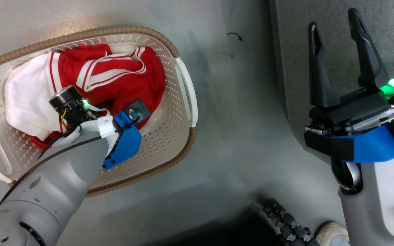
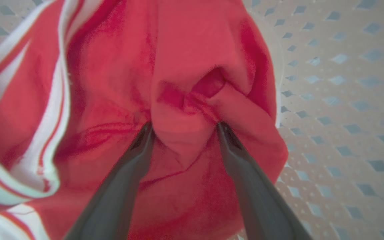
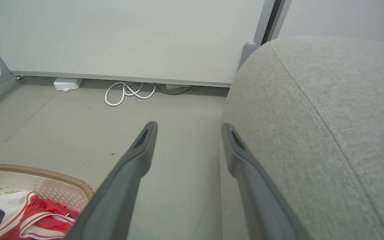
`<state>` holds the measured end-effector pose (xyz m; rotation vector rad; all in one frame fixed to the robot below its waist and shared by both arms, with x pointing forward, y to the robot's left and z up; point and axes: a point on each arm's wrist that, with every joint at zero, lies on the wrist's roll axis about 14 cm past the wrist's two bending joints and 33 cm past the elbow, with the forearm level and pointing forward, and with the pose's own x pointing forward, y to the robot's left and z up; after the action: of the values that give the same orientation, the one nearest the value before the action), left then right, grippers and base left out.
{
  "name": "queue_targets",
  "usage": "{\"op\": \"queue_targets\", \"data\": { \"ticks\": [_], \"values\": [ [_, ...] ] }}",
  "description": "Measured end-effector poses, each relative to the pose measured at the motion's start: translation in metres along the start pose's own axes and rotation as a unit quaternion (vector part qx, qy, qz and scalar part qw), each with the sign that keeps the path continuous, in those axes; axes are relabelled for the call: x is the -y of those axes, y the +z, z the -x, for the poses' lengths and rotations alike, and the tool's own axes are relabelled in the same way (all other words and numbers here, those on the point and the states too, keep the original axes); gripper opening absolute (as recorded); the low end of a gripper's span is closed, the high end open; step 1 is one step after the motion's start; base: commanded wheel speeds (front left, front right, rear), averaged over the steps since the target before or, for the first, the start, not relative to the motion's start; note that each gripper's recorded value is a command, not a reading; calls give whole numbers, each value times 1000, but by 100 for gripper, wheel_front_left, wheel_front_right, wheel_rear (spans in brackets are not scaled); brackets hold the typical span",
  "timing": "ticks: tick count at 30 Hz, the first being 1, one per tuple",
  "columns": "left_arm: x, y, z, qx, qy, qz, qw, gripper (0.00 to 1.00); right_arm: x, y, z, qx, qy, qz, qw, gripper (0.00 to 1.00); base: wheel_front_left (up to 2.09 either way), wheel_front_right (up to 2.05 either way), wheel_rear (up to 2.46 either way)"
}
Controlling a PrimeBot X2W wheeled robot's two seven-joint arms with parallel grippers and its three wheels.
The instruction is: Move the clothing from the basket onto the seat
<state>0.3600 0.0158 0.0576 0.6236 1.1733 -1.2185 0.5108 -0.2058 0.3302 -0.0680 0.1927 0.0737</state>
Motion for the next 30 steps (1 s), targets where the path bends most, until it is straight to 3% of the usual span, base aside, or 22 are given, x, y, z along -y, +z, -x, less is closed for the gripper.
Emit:
{"op": "queue_targets", "data": {
  "ticks": [3, 4, 5, 19, 30],
  "values": [
    [-2, -6, -3, -13, 0, 8, 1000, 100, -1, -4, -1, -3, 1, 0, 1000, 100, 0, 0, 0],
    [-3, -7, -3, -12, 1, 8, 1000, 40, -1, -4, -1, -3, 1, 0, 1000, 100, 0, 0, 0],
    [-4, -6, -3, -10, 2, 1, 1000, 0, -1, -4, -1, -4, 1, -1, 1000, 100, 0, 0, 0],
    [-12, 15, 16, 52, 22, 8, 998, 0, -9, 14, -7, 23, 10, -6, 1000, 100, 0, 0, 0],
    [-37, 56, 68, 155, 80, 48, 984, 0, -16, 58, -5, 71, 20, -10, 997, 100, 0, 0, 0]
  ]
}}
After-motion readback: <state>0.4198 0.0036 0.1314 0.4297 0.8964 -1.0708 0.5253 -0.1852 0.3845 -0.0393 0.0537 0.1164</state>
